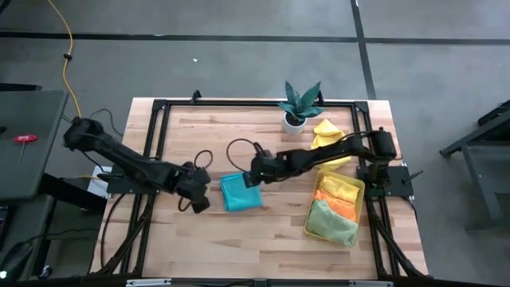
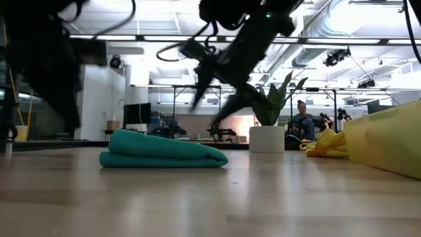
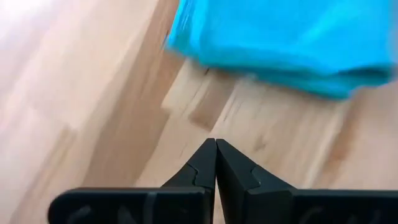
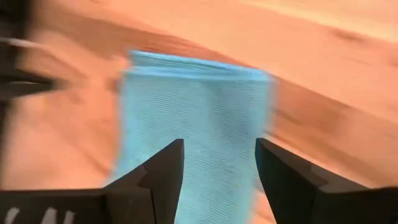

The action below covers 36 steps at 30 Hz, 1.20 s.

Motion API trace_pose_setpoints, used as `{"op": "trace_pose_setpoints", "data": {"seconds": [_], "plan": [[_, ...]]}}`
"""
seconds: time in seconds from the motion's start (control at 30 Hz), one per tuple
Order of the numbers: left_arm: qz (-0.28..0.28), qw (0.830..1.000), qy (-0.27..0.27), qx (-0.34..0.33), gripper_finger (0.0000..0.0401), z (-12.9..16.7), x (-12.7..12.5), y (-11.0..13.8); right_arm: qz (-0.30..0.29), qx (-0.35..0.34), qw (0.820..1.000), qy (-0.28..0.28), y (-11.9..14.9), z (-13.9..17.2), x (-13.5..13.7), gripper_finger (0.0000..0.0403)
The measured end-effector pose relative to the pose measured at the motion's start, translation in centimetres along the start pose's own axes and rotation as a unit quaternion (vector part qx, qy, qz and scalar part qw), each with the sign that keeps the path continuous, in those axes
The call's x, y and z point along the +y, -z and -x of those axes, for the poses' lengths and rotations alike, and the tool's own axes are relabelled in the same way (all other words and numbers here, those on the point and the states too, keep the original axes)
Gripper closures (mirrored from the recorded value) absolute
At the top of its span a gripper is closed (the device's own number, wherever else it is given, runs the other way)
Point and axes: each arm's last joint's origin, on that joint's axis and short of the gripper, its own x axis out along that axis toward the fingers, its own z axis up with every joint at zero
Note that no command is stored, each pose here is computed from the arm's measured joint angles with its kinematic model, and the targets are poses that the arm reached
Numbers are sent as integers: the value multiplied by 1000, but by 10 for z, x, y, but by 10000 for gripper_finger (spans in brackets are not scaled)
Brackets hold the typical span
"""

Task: Fold microfiber towels
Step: Fold the blue microfiber cloth

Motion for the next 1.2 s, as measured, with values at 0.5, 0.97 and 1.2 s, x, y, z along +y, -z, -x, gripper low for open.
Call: {"op": "trace_pose_setpoints", "data": {"seconds": [0.5, 0.97, 1.2], "plan": [[-31, 990, 82, -110, 401, 29, -2, -15, -11, 76, 997, 29, 35, -38, -9, 212], [-30, 990, 87, -105, 401, 27, -3, -15, -13, 46, 996, 77, 37, -39, -16, 375], [-27, 989, 102, -102, 401, 28, -5, -16, 34, 55, 983, 171, 25, -8, -31, 399]]}}
